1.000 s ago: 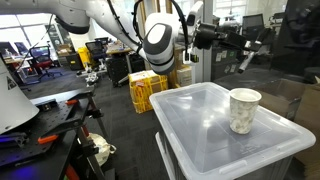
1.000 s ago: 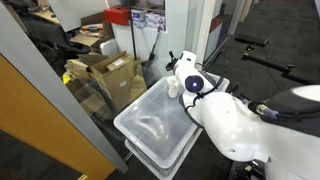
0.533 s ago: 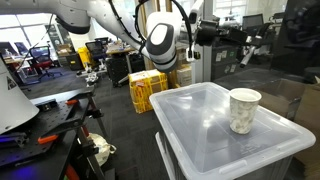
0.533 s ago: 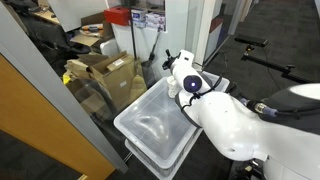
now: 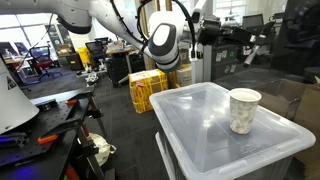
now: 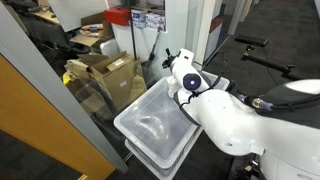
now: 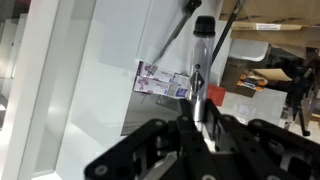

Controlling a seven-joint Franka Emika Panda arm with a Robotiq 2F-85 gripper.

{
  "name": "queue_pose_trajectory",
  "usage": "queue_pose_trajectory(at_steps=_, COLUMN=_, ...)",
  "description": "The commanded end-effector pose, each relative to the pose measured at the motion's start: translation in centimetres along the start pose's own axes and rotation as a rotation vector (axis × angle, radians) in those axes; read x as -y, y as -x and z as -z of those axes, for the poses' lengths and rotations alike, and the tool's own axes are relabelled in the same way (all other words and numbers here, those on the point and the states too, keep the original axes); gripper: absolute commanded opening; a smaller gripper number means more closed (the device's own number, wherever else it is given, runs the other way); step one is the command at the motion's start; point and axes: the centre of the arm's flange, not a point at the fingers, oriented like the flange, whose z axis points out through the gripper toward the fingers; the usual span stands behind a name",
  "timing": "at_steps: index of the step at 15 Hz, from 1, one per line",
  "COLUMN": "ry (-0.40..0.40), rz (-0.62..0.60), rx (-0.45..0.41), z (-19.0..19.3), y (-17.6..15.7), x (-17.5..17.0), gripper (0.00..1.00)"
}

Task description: Put the black marker inside the white cup

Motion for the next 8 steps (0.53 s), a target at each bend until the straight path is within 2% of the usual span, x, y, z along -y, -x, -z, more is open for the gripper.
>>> queue_pose_trajectory(at_steps=1, ry=0.024, rz=0.004, rx=-0.018, z=-2.12, y=2.59, x=1.52, gripper=0.05)
queue_pose_trajectory(at_steps=8, ry=0.029, rz=-0.011, rx=-0.057, z=-2.69, y=2.50, x=1.43, gripper=0.05)
